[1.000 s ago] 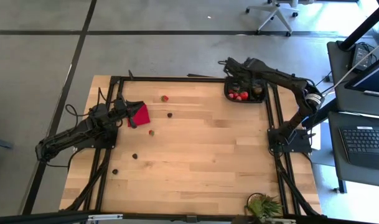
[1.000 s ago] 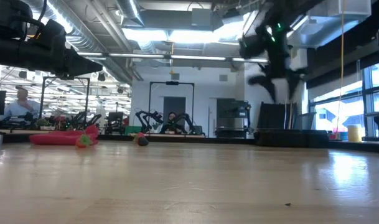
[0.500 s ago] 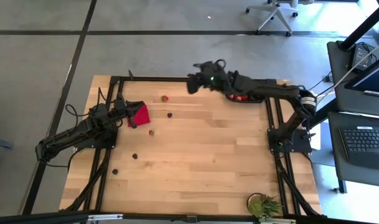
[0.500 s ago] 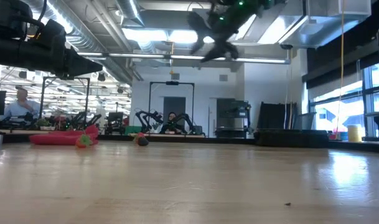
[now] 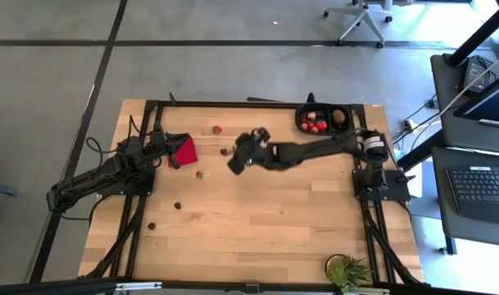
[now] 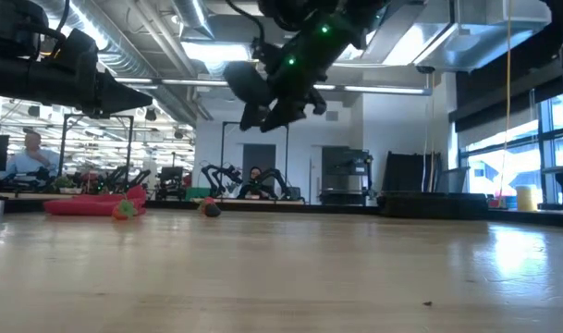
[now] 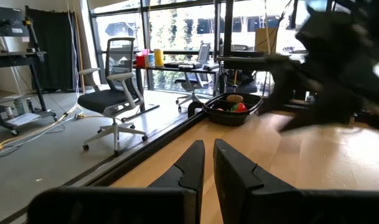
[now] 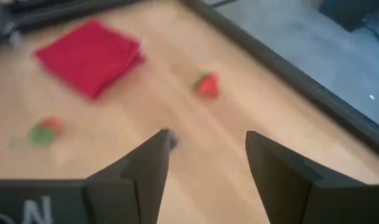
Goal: Pick and placing Produce into tupperware
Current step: Put the black raspberry into the black bin
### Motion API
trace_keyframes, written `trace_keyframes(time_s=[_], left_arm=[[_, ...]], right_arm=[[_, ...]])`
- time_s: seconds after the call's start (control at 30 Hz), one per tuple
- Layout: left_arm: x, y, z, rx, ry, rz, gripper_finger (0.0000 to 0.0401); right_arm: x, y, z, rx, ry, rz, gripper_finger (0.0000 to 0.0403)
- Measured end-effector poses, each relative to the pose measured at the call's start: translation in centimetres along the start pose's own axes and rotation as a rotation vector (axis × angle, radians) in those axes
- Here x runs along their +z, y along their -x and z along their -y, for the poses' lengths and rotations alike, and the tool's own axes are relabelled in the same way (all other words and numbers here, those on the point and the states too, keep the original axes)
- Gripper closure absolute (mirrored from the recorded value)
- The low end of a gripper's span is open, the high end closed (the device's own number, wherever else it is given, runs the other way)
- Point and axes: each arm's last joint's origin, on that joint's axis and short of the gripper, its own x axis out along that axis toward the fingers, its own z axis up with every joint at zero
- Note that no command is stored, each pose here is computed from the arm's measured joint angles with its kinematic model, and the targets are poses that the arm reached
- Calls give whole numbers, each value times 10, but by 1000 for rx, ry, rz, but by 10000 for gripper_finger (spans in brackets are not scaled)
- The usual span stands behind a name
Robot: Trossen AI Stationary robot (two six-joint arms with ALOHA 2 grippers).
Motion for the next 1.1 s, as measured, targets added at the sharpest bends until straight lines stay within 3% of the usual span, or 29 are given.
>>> trace_keyframes(time_s=[0.17, 0.3, 0.43, 0.77, 1.1], left_arm=[[0, 0, 0, 0, 0, 0, 374], [0, 0, 0, 0, 0, 0, 374], [0, 0, 0, 0, 0, 0, 374], [0, 0, 0, 0, -3, 0, 374], [0, 0, 0, 2, 3, 1, 374]], right_arm=[[-49, 4, -12, 42, 75, -14, 190], [-83, 8, 2, 77, 134, -21, 190], [-110, 9, 25, 186, 146, -6, 190], [-130, 37, 74, 437, -21, 288, 190], [-138, 48, 83, 505, -113, 367, 190]])
